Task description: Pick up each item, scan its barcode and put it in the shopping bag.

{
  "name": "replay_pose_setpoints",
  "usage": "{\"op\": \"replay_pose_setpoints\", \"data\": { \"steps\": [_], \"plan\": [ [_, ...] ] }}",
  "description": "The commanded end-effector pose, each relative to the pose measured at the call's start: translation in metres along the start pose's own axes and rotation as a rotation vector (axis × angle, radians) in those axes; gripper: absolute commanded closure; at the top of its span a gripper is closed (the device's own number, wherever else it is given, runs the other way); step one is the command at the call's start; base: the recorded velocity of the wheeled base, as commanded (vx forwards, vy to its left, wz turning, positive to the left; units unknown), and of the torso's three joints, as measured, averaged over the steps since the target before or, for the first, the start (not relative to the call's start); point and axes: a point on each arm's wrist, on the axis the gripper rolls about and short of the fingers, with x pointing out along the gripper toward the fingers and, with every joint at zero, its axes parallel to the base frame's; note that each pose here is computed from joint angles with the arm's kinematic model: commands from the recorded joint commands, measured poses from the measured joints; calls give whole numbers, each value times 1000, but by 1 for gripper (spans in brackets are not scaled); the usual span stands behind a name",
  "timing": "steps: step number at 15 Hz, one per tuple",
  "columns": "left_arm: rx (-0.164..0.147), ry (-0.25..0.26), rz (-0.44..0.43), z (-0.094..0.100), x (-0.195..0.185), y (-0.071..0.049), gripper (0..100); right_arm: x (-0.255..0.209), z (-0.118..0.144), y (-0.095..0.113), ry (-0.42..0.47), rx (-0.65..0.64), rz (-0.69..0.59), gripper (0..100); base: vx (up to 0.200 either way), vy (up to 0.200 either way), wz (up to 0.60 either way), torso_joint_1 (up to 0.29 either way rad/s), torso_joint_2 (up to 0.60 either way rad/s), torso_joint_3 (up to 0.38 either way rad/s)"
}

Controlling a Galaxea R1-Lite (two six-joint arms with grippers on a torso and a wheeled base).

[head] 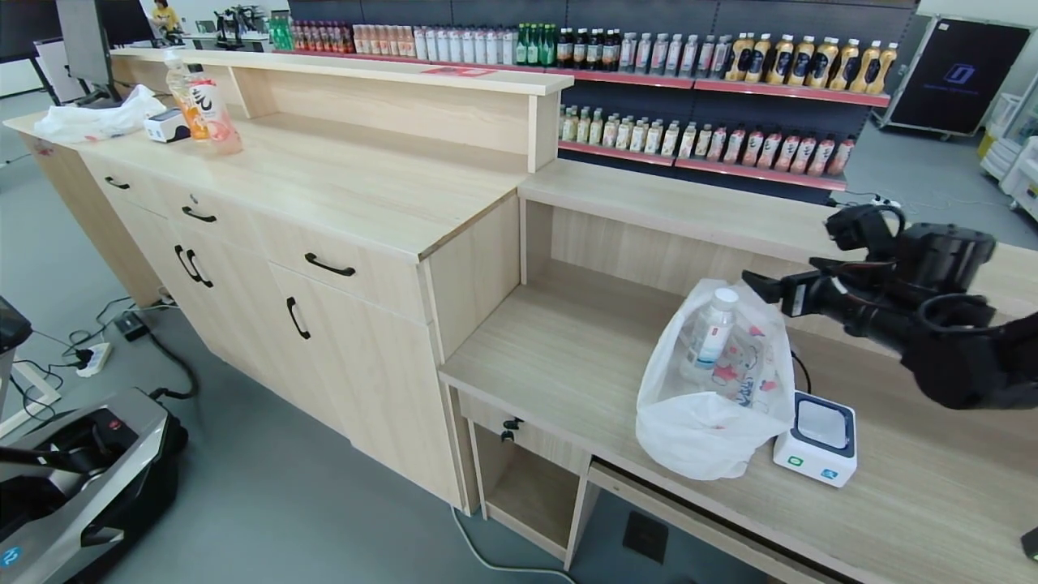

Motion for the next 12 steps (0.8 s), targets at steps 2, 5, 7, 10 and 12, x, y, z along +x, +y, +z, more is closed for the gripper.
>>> {"op": "replay_pose_setpoints", "data": {
  "steps": [2, 5, 7, 10, 12],
  "plan": [
    [0, -1, 0, 0, 0, 0, 0, -101, 38, -39, 16, -102, -186, 0, 0, 0, -300, -1, 1, -1],
    [0, -1, 0, 0, 0, 0, 0, -135, 34, -71, 190, -59, -309, 0, 0, 0, -600, 1, 2, 7],
    [0, 0, 0, 0, 0, 0, 0, -156, 31, -84, 284, -23, -408, 0, 0, 0, -600, -2, 2, 5],
    [0, -1, 0, 0, 0, 0, 0, -183, 25, -97, 405, 30, -554, 0, 0, 0, -600, 10, 4, 4],
    [0, -1, 0, 0, 0, 0, 0, -184, 10, -112, 472, 63, -615, 0, 0, 0, -300, -6, -1, -1]
  ]
}}
